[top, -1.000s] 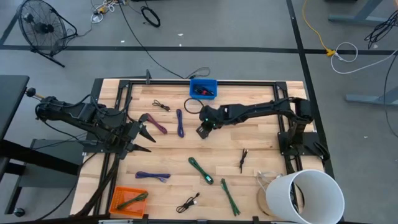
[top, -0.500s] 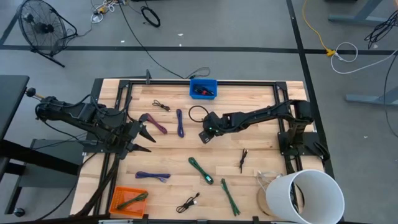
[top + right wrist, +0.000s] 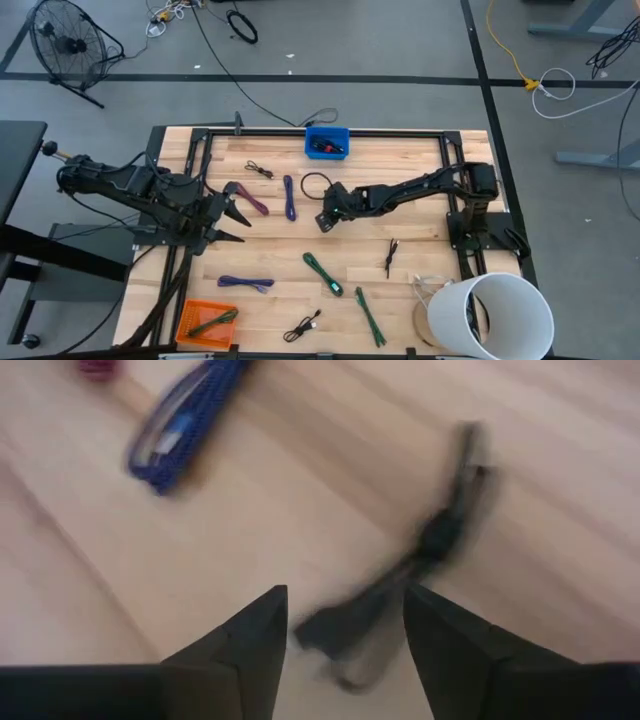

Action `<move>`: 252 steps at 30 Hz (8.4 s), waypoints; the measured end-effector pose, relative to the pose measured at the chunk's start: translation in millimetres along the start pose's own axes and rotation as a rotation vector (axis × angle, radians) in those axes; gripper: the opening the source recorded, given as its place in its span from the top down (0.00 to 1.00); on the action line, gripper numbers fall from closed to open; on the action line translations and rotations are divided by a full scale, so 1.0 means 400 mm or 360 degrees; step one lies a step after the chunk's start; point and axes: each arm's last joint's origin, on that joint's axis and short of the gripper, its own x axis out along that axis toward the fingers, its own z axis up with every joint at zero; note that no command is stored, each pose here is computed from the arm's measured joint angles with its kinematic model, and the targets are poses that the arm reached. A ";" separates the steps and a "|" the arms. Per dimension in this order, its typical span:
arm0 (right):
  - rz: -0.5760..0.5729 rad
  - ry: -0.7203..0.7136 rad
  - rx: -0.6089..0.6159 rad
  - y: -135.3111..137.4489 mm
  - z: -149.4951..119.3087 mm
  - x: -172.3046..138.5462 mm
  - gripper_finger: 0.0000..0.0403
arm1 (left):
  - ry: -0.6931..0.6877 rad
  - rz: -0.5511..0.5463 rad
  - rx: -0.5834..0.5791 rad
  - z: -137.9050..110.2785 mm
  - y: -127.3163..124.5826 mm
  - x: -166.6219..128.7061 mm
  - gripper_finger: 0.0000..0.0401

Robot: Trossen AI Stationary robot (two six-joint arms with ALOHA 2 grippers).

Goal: Pick & Place USB Port
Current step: Put the black charger cable into the blue bin

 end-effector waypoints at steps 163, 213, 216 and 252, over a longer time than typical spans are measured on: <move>-0.0957 0.0693 0.0220 0.225 -0.300 -0.445 0.67 | 0.0120 0.0006 -0.0009 -0.018 0.001 -0.001 0.52; -0.0483 0.0558 0.0647 0.031 -0.400 -0.278 0.58 | 0.0120 0.0005 -0.0008 -0.018 0.001 0.000 0.52; -0.0496 0.0548 0.0641 0.029 -0.401 -0.276 0.58 | 0.0120 0.0005 -0.0008 -0.018 0.001 -0.001 0.52; -0.0315 0.0386 0.0459 -0.037 -0.310 -0.276 0.99 | 0.0118 0.0013 -0.0005 -0.018 0.001 0.000 0.52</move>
